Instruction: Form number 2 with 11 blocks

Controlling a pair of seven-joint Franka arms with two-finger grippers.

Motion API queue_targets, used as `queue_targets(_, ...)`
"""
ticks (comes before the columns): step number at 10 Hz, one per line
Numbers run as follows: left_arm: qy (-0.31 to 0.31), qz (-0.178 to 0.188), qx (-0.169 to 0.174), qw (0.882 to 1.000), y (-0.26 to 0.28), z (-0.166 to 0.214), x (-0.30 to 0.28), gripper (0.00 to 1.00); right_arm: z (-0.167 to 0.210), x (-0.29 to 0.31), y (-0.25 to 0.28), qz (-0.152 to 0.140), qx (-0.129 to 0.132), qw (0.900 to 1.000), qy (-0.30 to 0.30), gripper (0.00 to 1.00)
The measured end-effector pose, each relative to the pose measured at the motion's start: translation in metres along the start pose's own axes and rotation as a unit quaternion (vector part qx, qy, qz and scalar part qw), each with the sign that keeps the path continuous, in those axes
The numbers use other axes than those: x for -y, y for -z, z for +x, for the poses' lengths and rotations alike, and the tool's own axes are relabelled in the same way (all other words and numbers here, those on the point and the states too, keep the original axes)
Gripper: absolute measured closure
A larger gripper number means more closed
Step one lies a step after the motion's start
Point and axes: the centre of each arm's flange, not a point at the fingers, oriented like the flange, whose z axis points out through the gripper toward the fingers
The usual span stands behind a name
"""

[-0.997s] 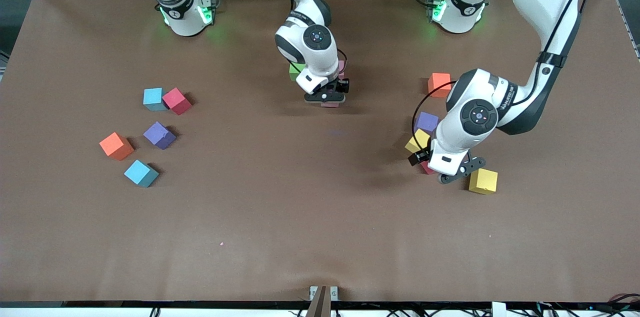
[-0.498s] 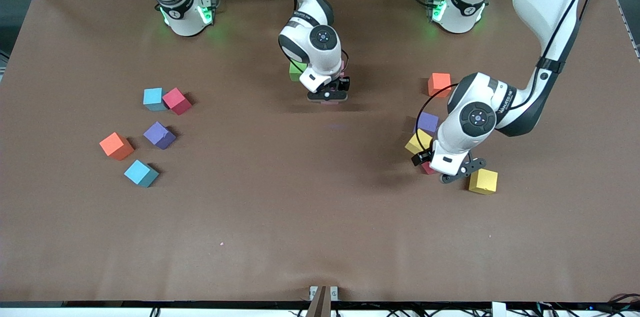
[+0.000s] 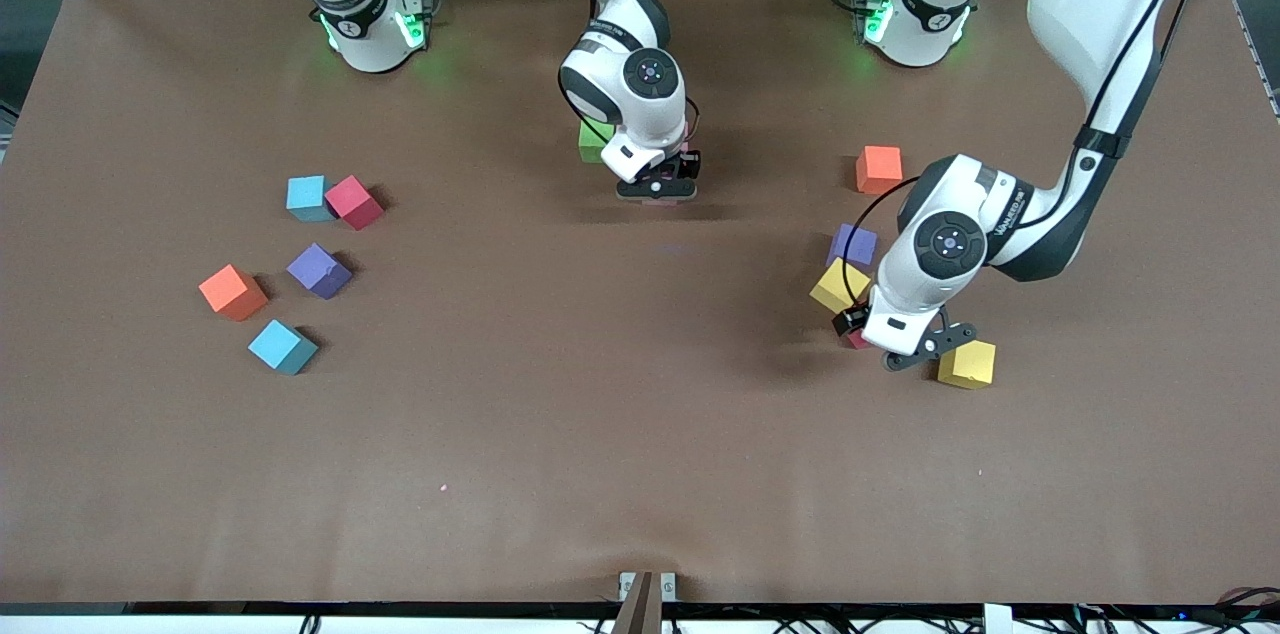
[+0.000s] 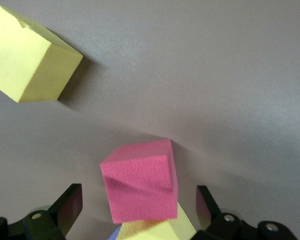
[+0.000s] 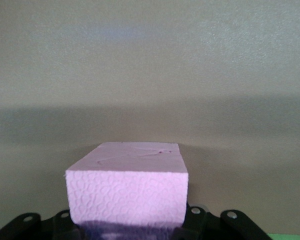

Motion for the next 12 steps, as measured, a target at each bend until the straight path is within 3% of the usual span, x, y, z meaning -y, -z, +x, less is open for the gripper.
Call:
queue_targets(5,0.005,-0.010,0.005,1.000,-0.015,0.003,0.001,0.00,0.000,0.000,0.000,0.000,0.000,1.000,-0.002,0.42)
queue_targets(6,0.005,-0.010,0.005,1.000,-0.015,0.003,0.001,0.00,0.000,0.000,0.000,0.000,0.000,1.000,-0.002,0.34)
queue_targets(8,0.007,-0.009,0.007,1.000,-0.017,0.004,0.003,0.00,0.001,0.002,0.003,0.003,-0.002,1.000,-0.002,0.07)
queue_targets(9,0.010,-0.008,0.009,1.000,-0.019,0.005,0.005,0.00,0.003,0.005,0.007,0.007,-0.005,1.000,-0.002,0.00)
queue_targets(12,0.036,-0.007,0.015,0.999,-0.027,0.007,0.009,0.00,0.017,0.009,0.041,-0.007,0.000,1.000,-0.009,0.00)
